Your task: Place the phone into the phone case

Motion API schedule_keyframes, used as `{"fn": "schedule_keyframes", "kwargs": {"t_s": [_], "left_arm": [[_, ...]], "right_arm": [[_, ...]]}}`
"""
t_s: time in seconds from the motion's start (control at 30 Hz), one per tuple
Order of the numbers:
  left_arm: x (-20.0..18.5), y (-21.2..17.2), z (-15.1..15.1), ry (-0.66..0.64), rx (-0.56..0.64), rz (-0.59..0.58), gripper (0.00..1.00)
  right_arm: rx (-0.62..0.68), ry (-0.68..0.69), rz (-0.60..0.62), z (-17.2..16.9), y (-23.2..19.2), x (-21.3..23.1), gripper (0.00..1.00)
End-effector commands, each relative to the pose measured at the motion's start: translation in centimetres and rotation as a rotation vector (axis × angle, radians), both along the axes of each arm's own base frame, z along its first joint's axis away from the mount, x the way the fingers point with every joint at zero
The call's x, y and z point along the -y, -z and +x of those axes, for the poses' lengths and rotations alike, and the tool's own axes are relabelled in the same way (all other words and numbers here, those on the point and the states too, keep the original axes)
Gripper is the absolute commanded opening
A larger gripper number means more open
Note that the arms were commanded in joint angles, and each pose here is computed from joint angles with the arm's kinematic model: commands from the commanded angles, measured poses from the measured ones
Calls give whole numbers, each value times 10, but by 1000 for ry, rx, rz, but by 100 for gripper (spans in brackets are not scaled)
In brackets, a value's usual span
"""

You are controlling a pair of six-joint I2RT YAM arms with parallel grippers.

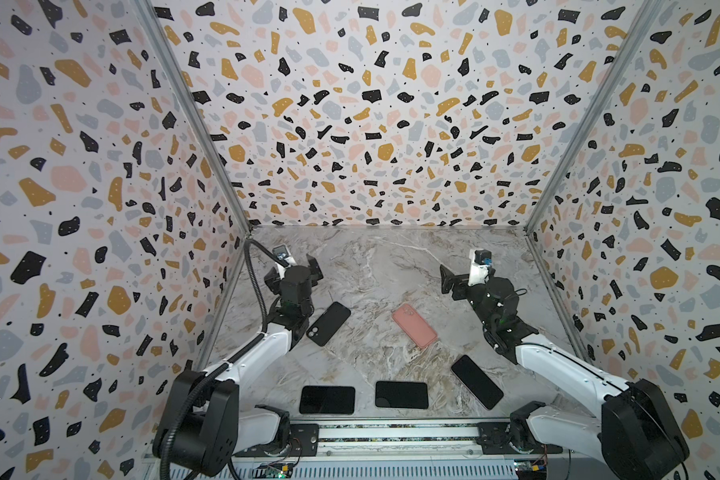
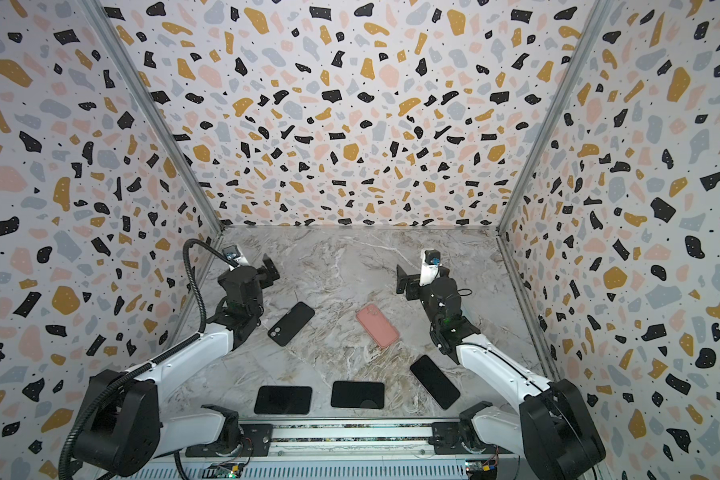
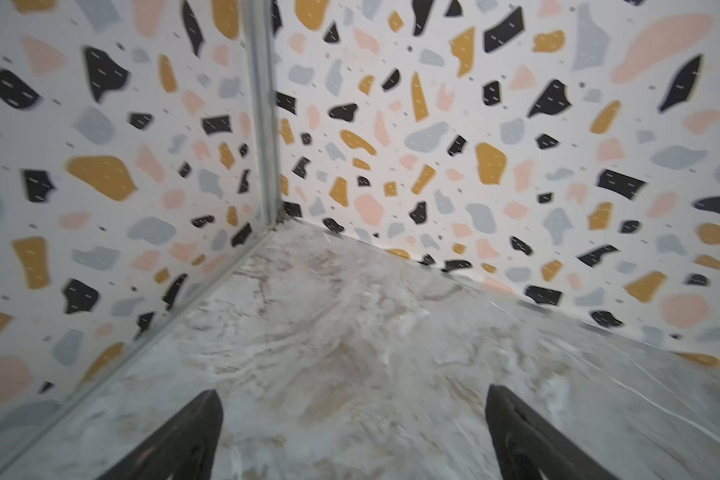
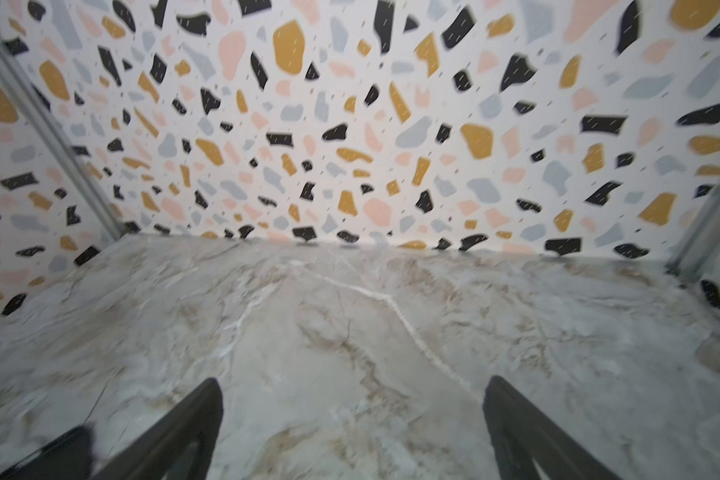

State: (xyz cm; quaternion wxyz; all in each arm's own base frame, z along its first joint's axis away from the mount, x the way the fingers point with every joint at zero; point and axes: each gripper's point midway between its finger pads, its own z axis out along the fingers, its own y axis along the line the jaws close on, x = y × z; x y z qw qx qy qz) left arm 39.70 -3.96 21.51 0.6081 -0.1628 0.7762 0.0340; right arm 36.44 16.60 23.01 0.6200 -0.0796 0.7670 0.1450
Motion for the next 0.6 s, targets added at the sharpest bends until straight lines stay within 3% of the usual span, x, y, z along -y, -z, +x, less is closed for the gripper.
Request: {"fn": "schedule_keyframes", "kwargs": {"t_s": [0.0,0.13,0.27,0.4,0.57], "left_arm": [[39,63,-27,92,-293,-35,100],[78,97,-45,248,-448,-33,100],[119,114,-63,452,-507,-80,100],[155,125,-84,635,-551,-157,100],[175,134,-97,702,-580,-193,100]], "right_arm": [[-320,-108,-104,-31,77,-25,99],[-459,-232,-198,-56,115,-50,99],[-566,-284,-304,-70,147,-62,99],[-594,-351,-377,-81,167,-73,99],[-609,-379,-392,-78,177,-81,99]]}}
